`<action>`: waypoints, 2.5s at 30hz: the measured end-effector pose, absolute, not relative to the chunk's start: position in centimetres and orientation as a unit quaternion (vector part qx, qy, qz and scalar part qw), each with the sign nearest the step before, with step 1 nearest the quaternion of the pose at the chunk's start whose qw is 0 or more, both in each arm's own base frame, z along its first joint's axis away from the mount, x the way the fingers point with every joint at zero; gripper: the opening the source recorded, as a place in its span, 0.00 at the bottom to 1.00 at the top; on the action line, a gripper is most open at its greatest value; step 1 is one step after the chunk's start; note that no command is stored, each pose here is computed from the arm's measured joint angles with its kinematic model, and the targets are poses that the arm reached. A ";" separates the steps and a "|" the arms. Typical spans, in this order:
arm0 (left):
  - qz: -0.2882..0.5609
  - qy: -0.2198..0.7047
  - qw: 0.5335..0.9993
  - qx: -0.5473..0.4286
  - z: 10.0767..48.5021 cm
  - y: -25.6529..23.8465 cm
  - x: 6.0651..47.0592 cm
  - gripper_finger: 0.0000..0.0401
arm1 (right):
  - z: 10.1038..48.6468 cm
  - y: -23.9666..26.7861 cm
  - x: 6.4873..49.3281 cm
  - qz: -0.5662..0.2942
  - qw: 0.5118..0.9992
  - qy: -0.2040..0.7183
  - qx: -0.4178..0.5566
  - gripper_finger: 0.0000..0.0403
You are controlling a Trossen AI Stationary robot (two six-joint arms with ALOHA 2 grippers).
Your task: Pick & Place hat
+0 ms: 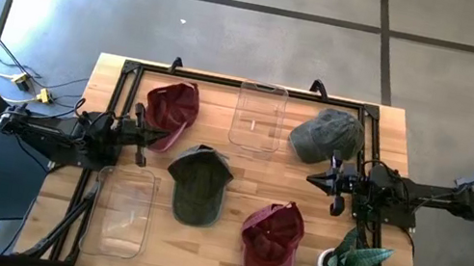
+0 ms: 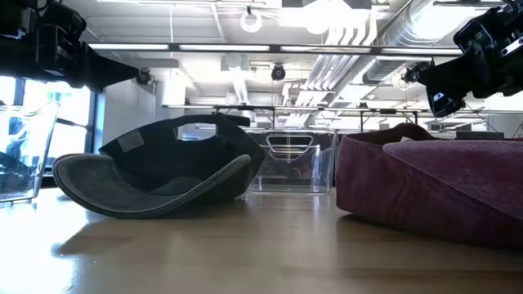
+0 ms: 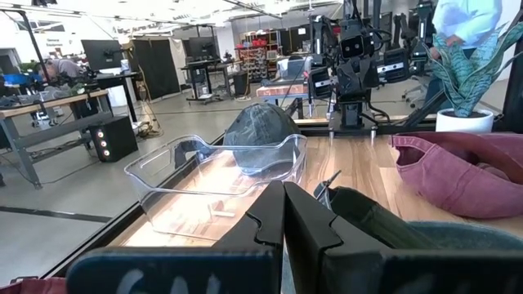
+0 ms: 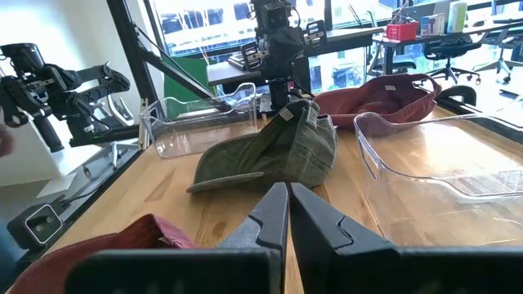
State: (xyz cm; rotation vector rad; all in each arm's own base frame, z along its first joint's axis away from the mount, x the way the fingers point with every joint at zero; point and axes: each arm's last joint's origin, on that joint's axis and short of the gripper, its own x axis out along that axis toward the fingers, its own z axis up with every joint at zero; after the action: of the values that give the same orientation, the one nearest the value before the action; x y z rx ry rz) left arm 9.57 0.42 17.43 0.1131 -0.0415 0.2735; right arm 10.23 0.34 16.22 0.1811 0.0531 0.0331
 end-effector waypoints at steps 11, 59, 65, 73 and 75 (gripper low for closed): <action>0.136 -0.021 0.989 0.056 17.4 0.4 9.6 0.00 | 20.1 0.0 9.7 -0.003 0.970 -0.177 0.165 0.03; 0.136 -0.021 0.989 0.056 17.4 0.4 9.6 0.00 | 20.7 8.8 31.4 -0.373 0.539 0.460 0.599 0.66; 0.136 -0.021 0.989 0.056 17.4 0.4 9.6 0.00 | 18.0 8.3 32.1 -0.431 0.513 0.458 0.584 0.63; 0.136 -0.021 0.989 0.056 17.4 0.4 9.6 0.00 | 17.3 7.6 32.8 -0.422 0.555 0.453 0.556 0.40; 0.136 -0.021 0.989 0.056 17.4 0.4 9.6 0.00 | 17.9 7.5 32.8 -0.408 0.574 0.450 0.549 0.26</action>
State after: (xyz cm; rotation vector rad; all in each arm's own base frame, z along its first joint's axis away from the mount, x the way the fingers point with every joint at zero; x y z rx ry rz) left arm 9.58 0.41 17.44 0.1132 -0.0421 0.2733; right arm 32.78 7.54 17.91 1.2863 1.0539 -0.9563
